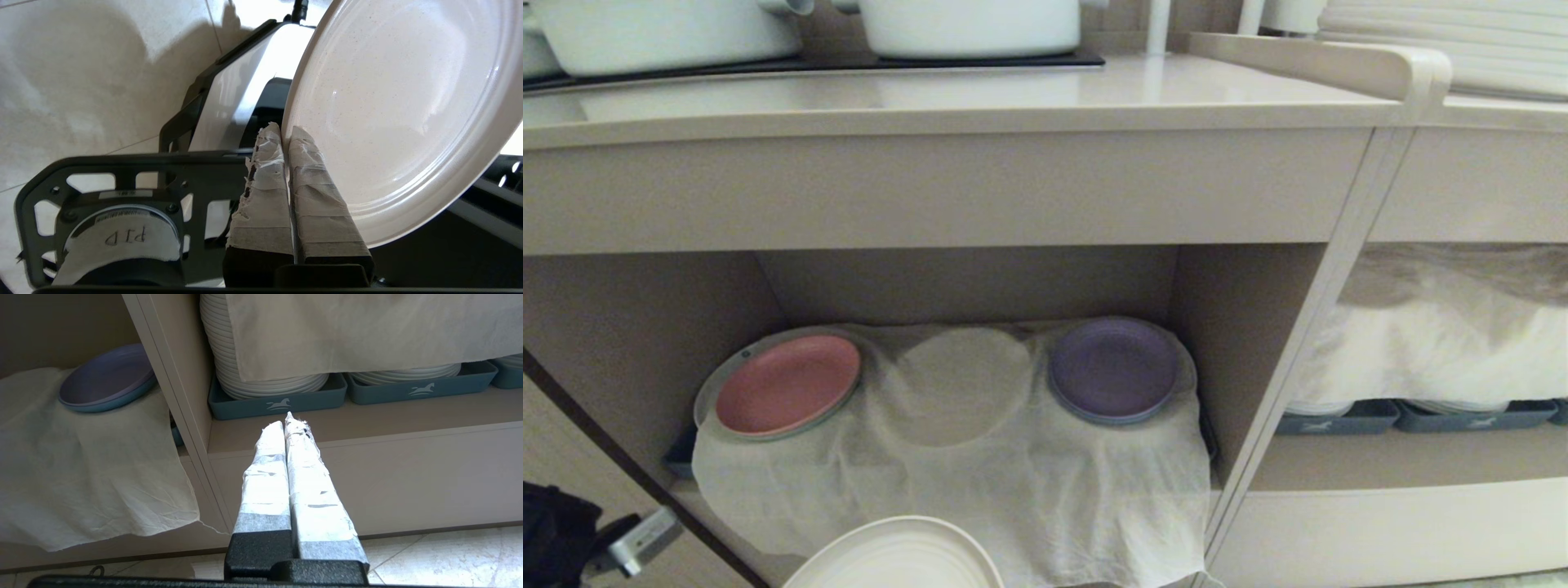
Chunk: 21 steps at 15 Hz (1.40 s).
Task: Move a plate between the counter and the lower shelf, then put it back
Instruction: Put the plate in the cupboard
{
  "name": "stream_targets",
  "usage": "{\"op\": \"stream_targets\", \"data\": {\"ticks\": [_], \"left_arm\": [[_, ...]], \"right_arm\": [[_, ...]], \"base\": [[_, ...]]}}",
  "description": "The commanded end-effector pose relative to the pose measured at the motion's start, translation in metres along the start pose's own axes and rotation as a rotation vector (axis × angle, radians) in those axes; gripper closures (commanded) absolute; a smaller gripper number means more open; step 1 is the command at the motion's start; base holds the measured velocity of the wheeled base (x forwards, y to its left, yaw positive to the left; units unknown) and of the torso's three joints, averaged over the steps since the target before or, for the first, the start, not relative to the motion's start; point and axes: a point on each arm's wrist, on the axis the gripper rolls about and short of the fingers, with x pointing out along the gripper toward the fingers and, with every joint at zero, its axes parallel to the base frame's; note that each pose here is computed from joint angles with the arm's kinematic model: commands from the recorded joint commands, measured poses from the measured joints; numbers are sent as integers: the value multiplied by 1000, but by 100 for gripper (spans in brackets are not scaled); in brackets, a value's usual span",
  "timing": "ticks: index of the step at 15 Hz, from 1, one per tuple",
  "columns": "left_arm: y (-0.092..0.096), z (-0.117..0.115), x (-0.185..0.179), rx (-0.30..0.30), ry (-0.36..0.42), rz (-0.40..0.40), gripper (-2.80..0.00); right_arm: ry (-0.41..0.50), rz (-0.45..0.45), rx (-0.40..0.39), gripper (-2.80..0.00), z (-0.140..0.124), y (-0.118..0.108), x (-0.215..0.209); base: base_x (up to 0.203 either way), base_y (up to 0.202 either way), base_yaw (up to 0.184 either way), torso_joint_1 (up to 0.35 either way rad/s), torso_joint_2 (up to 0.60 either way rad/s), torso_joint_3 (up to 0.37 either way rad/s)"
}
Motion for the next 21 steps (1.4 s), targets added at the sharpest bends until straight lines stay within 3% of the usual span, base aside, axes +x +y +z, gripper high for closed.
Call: {"op": "stream_targets", "data": {"ticks": [1,11,14,21], "left_arm": [[0,2,5,-14,33,19,0],[-16,41,29,-209,-18,27,0],[-21,55,38,-286,-91,20,0],[-25,75,53,-468,-120,25,0]], "right_arm": [[1,0,1,0,0,0,0],[1,0,1,0,0,0,0],[-1,0,1,0,0,0,0],[-1,0,1,0,0,0,0]], "base": [[0,0,0,0,0,0],[0,0,0,0,0,0],[0,0,0,0,0,0],[0,0,0,0,0,0]]}}
